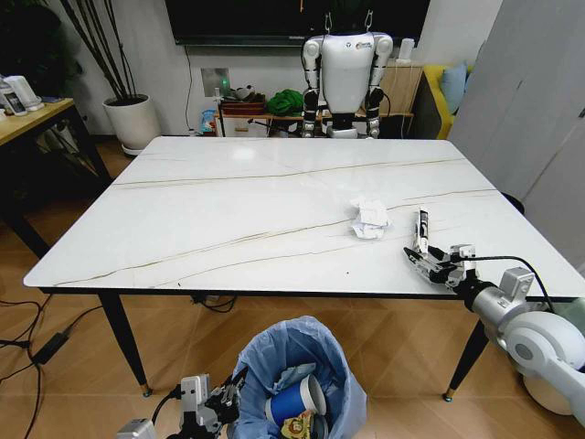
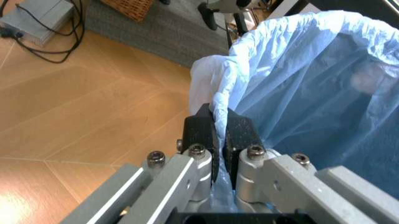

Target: Pick up the trash bin and place the trash from the table into it.

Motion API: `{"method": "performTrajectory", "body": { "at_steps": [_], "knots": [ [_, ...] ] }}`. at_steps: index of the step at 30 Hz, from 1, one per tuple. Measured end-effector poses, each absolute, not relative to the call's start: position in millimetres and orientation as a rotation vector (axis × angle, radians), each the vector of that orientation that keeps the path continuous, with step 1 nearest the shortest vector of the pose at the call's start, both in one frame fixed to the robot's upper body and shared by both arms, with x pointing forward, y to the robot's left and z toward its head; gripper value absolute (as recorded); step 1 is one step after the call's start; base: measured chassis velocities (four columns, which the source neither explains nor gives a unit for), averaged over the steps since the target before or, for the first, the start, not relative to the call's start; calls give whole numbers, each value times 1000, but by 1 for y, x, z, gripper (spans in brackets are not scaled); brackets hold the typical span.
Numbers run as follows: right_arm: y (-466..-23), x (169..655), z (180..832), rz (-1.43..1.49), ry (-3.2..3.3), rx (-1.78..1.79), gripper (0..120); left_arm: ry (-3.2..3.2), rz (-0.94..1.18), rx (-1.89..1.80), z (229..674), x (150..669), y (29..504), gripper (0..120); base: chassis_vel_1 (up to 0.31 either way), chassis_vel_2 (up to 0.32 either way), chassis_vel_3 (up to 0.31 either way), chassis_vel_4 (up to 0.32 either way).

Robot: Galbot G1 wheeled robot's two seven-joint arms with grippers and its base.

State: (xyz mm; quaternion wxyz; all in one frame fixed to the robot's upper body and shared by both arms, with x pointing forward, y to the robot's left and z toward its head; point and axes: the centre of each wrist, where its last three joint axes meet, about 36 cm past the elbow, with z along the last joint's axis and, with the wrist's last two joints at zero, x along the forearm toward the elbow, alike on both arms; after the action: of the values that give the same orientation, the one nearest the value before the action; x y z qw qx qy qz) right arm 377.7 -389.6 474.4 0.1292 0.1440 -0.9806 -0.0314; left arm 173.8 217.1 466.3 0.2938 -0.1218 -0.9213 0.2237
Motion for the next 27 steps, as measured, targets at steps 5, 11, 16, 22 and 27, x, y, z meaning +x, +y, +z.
{"method": "performTrajectory", "body": {
  "at_steps": [5, 11, 16, 22, 27],
  "knots": [
    [-394, 378, 473, -84, -2855, 429, 18, -2453, 595, -325, 465, 175, 218, 0, 0, 0, 0, 0],
    [-395, 377, 473, -84, -2859, 433, 0, -2453, 595, -329, 464, 177, 218, 0, 0, 0, 0, 0],
    [-399, 376, 473, -88, -2882, 423, 0, -2451, 592, -330, 462, 177, 218, 0, 0, 0, 0, 0],
    [-412, 388, 493, -153, -3061, 368, 0, -2443, 596, -342, 461, 178, 218, 0, 0, 0, 0, 0],
    [-425, 386, 538, 9, -3061, 986, 0, -2442, 599, -339, 462, 178, 219, 0, 0, 0, 0, 0]
  ]
}}
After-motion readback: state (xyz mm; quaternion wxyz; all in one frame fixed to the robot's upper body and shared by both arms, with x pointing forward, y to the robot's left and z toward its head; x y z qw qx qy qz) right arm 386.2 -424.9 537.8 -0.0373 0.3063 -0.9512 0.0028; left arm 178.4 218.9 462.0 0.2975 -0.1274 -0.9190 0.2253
